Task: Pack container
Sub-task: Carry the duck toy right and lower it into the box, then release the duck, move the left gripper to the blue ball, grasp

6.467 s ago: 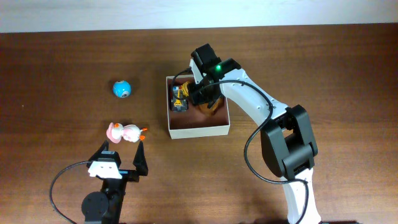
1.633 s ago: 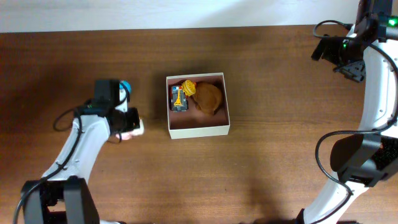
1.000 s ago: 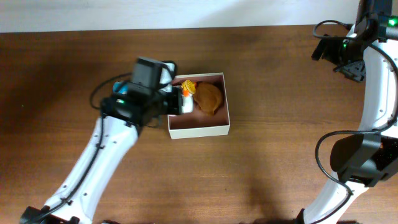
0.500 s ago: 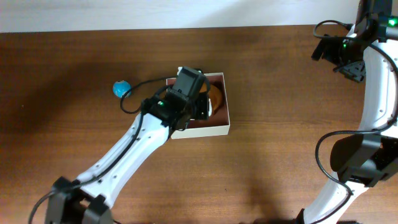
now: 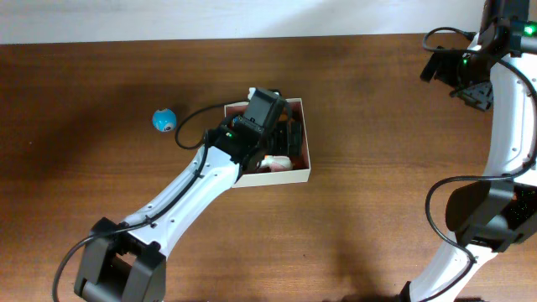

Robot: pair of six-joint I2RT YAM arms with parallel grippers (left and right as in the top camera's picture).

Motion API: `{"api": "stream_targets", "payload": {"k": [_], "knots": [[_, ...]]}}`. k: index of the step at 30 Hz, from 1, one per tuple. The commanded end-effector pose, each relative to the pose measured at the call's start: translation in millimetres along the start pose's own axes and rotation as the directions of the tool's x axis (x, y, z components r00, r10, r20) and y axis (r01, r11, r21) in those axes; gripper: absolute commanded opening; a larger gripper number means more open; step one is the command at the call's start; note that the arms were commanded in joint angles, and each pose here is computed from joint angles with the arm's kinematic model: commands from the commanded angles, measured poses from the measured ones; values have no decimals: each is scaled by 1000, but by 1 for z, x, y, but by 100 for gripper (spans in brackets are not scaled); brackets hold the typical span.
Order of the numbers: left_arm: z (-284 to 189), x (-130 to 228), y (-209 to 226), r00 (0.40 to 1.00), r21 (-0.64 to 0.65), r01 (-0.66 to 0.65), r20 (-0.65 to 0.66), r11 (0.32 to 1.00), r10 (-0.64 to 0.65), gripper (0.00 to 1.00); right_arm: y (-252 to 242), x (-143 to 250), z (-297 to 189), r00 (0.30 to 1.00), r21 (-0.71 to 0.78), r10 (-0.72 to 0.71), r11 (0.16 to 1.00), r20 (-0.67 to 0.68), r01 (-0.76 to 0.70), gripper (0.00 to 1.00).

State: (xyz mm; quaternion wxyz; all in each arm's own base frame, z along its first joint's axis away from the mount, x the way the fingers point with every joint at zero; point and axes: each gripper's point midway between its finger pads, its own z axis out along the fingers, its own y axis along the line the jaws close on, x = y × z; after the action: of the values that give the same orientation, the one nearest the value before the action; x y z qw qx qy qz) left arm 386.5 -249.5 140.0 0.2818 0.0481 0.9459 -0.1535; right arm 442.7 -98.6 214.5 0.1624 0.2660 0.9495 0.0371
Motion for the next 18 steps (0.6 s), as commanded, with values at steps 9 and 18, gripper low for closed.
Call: {"api": "stream_targets", "payload": {"k": [9, 18], "knots": [[-59, -65, 98, 986, -154, 143, 105, 978, -127, 100, -2, -2, 1, 1000, 15, 1, 1000, 6, -1, 99], [-65, -100, 214, 966, -368, 205, 228, 907, -126, 100, -2, -2, 1, 1000, 15, 1, 1000, 6, -1, 99]]}}
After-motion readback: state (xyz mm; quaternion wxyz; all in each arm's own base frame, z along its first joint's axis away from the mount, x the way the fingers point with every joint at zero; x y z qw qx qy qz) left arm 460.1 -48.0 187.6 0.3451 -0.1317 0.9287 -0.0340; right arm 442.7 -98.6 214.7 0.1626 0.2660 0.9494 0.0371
